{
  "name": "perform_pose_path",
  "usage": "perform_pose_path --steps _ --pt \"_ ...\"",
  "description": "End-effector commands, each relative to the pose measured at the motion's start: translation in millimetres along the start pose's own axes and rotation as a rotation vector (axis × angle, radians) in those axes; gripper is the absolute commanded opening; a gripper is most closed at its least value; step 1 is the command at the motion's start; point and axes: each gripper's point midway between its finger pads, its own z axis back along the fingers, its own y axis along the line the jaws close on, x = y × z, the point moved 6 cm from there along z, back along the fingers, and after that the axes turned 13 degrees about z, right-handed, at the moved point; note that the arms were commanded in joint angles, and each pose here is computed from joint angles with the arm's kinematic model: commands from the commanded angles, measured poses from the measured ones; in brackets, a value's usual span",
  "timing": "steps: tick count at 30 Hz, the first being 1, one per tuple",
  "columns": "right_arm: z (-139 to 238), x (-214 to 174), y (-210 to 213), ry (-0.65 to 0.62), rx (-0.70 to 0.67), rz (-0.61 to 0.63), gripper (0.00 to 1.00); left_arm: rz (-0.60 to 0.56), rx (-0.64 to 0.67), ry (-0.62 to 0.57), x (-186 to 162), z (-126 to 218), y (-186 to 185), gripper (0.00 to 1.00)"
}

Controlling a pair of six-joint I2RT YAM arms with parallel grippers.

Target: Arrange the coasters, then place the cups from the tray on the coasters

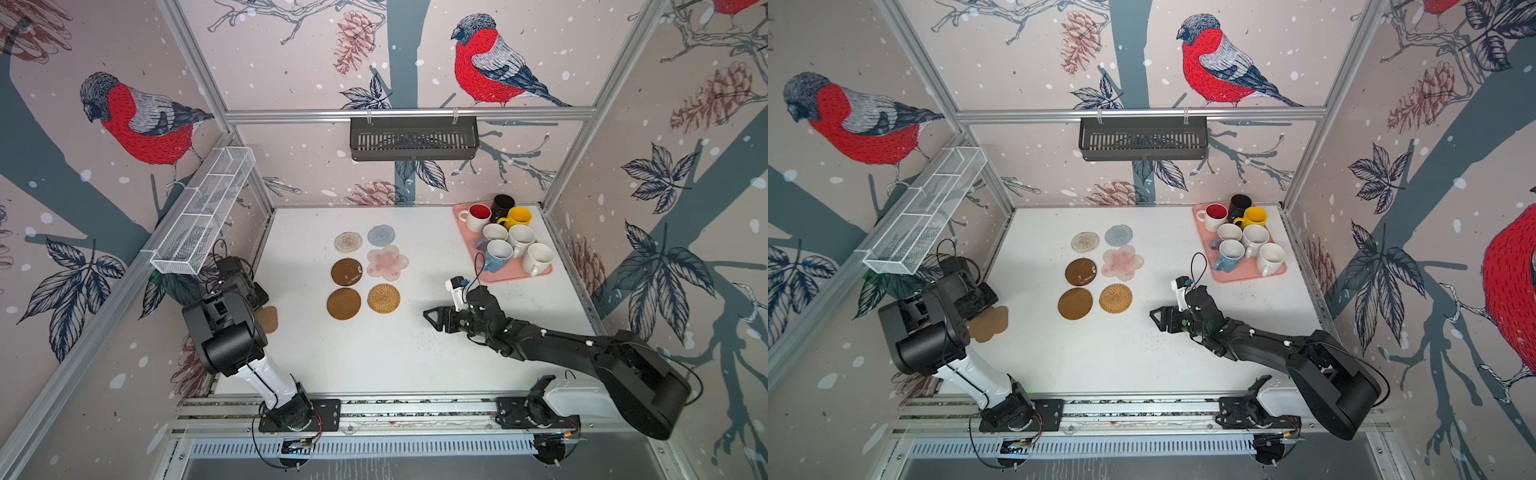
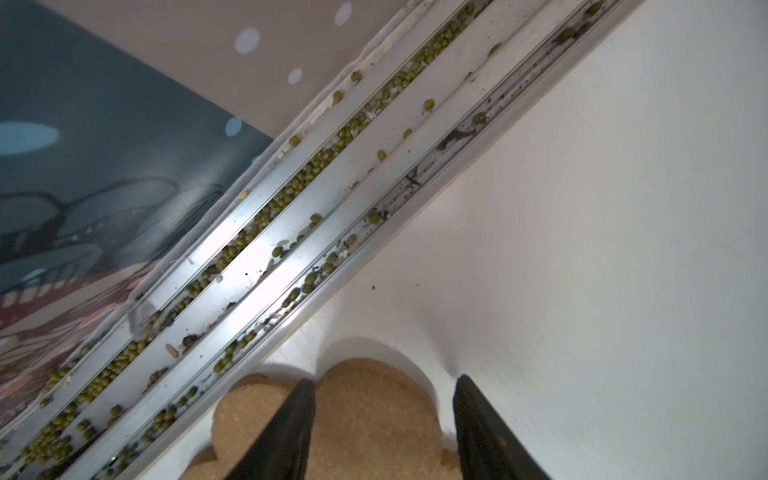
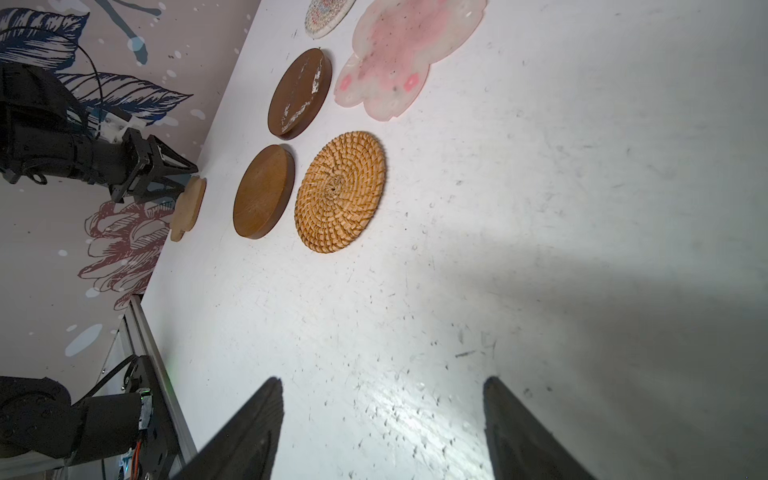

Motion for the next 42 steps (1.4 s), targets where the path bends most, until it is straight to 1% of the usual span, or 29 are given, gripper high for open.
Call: perform_pose_path --steps 1,3,12,17,21,26,27,33,37,40,42 --pt "-1.0 6.0 2.9 -0.025 0.017 0.021 0.76 0.0 0.008 0.02 -3.0 -4.6 1.8 0.55" --pt "-0.3 6.4 3.1 -0.027 0.015 0.023 0.76 0.001 0.007 0.002 6.3 -1.8 -1.6 0.55" --pt "1.0 7.2 0.6 -0.032 0.003 0.023 0.76 -0.001 0.012 0.006 11.6 -5.1 -4.2 0.59" --pt "1.9 8.1 1.7 -0.034 0.008 0.023 0.76 0.004 0.017 0.014 5.1 -5.6 -0.8 0.58" --pt "5.7 9.7 4.3 -0.047 0.018 0.025 0.76 0.013 0.003 -0.002 1.7 3.4 -0.4 0.58" --pt "6.9 9.1 5.4 -0.047 0.021 0.025 0.76 0.01 0.0 0.014 -17.0 9.9 -0.3 0.57" --pt "11.6 14.0 9.3 -0.072 0.032 0.033 0.76 0.01 -0.003 0.015 -20.8 11.6 -1.8 0.57" --pt "17.5 17.0 13.1 -0.094 0.038 0.04 0.76 0.02 -0.019 0.02 -41.0 20.1 -6.9 0.57" --pt "20.1 18.0 14.3 -0.102 0.039 0.042 0.76 0.035 -0.038 0.009 -44.1 29.4 -8.4 0.57" --pt "20.7 18.4 14.4 -0.104 0.038 0.043 0.76 0.06 -0.015 -0.016 -38.5 37.9 -5.1 0.58" --pt "20.7 18.2 14.8 -0.103 0.04 0.045 0.76 0.072 -0.011 -0.009 -31.8 41.2 -0.5 0.6"
